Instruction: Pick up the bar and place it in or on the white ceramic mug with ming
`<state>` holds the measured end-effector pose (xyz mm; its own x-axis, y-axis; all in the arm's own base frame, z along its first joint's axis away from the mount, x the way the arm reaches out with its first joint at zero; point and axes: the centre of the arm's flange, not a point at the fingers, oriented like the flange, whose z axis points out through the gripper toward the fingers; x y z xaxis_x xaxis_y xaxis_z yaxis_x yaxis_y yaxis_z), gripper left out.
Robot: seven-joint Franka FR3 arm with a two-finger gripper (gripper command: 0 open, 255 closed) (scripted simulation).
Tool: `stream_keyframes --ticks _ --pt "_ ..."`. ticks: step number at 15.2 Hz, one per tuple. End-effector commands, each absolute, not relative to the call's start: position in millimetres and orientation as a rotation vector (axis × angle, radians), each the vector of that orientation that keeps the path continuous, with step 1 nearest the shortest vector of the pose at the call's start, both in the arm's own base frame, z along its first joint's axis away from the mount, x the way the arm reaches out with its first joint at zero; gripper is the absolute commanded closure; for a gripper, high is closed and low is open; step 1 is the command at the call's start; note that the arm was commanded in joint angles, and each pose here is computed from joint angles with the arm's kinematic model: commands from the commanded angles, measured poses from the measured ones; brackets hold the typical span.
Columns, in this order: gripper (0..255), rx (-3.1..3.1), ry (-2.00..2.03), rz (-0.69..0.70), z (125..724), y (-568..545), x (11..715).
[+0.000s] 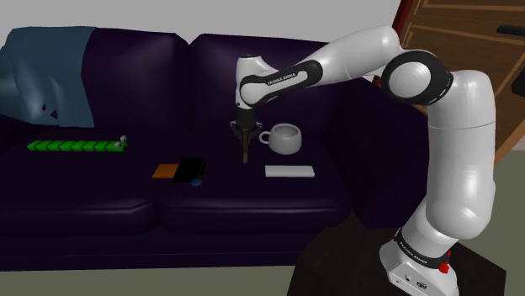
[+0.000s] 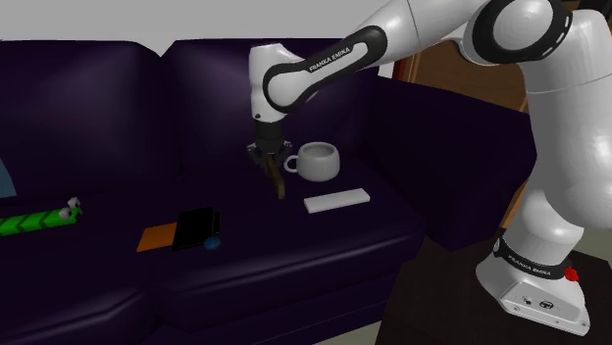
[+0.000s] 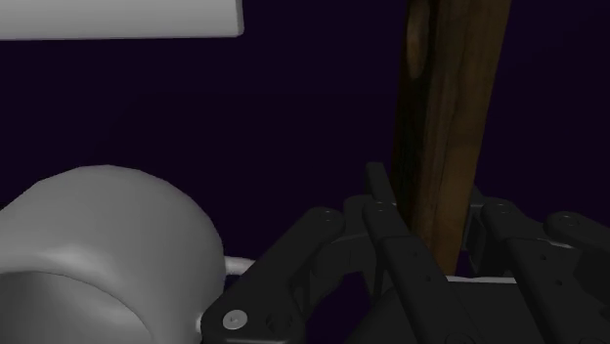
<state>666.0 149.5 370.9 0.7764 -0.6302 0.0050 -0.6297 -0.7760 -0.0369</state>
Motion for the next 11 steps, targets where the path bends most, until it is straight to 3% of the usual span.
stream_keyframes --ticks 1,11 --pt "255 -2.929 1.039 -0.026 382 149 666" --pt "255 -2.929 1.039 -0.026 435 149 666"
